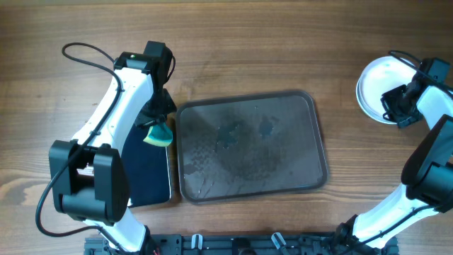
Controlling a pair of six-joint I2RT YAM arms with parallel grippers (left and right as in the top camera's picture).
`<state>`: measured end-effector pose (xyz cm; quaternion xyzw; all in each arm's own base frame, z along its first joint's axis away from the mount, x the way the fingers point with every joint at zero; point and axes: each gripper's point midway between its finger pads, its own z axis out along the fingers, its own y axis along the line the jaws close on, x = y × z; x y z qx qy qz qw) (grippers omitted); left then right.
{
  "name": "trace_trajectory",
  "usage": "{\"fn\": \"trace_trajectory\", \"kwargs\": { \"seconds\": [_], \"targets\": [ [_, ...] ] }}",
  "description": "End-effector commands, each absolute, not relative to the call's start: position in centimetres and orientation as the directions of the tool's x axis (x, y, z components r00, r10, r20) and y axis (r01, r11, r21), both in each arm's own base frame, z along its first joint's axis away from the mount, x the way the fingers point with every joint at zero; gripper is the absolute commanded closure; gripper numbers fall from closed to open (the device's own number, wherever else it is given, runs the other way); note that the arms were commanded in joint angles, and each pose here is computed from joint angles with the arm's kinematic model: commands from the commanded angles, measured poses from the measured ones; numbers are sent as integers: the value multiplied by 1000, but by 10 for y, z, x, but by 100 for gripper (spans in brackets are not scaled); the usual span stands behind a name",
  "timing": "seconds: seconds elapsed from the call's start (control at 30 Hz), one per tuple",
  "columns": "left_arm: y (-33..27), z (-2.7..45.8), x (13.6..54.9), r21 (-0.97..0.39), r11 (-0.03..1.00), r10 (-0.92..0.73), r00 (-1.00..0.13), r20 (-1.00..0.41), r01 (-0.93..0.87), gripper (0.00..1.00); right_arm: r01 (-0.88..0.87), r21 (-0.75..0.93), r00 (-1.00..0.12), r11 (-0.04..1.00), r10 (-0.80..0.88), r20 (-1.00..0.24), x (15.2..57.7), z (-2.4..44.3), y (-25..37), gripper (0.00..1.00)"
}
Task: Clean dirty plates on tray and stack at the side
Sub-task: 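Lower the plate onto the stack and open the right gripper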
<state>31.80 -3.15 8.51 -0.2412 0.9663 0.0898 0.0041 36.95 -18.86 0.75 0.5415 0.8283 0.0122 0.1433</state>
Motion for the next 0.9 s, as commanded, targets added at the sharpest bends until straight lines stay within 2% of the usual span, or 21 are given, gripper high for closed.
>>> {"fn": "trace_trajectory", "kwargs": {
  "seconds": [0.0,0.33,0.4,0.43,0.5,0.6,0.7,0.8,0.87],
  "targets": [
    [-33,90,320,153,873,-462,-885,-53,-464,96,889,169,-391,426,897,-206,371,-3,-185,89],
    [-34,90,322,148,873,-462,-885,-60,-465,96,882,150,-416,446,888,-198,356,24,-178,85],
    [-34,90,322,147,873,-462,-885,-61,-465,96,869,163,-429,467,875,-224,358,36,-179,81],
    [-34,90,322,147,873,-462,-885,-61,-465,96,849,176,-448,497,856,-258,361,49,-180,75],
    [-34,90,324,141,873,-461,-885,-69,-466,96,801,200,-494,564,812,-312,369,73,-181,71],
    [-26,94,328,174,866,-456,-883,-111,-469,96,603,263,-600,753,646,-471,395,143,-161,68],
    [-15,113,333,191,856,-448,-873,-192,-481,96,383,268,-621,884,461,-634,402,214,-122,64],
    [-11,153,321,139,853,-457,-848,-269,-503,96,298,267,-594,917,397,-700,385,260,-88,62],
    [1,171,300,165,836,-469,-838,-279,-523,96,258,265,-587,929,368,-721,371,278,-71,60]
  ]
}}
